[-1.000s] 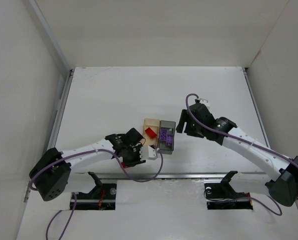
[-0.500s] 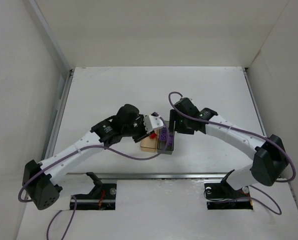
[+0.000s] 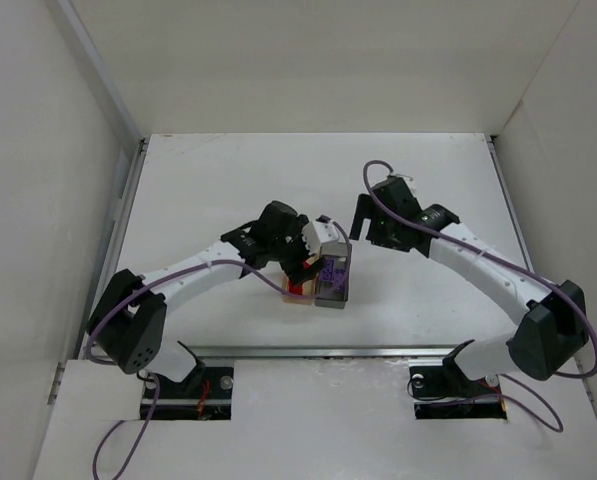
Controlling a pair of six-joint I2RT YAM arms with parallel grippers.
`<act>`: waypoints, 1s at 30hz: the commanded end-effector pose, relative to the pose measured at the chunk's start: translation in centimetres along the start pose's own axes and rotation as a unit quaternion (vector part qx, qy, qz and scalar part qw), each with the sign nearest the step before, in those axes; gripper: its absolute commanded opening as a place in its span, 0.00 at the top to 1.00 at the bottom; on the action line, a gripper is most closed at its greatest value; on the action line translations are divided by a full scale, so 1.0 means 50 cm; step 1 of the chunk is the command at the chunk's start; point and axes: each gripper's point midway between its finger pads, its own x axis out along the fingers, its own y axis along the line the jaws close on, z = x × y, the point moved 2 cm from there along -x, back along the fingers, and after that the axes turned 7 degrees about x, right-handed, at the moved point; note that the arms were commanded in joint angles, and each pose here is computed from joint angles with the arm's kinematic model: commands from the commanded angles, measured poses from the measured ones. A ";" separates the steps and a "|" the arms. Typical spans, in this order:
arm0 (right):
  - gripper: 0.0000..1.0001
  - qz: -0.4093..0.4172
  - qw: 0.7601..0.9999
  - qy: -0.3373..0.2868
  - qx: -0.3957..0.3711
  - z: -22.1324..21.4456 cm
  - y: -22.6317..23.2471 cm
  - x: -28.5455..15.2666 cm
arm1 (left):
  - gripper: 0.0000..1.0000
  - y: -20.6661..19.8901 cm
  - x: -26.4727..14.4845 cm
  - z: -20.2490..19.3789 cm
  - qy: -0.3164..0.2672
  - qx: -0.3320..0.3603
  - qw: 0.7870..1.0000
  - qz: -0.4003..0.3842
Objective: Sort the legos into containers by color
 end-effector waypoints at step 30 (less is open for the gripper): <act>0.00 -0.112 0.983 -0.144 -0.015 0.335 -0.144 -0.013 | 0.00 0.423 -0.388 -0.330 0.071 -0.524 0.662 0.532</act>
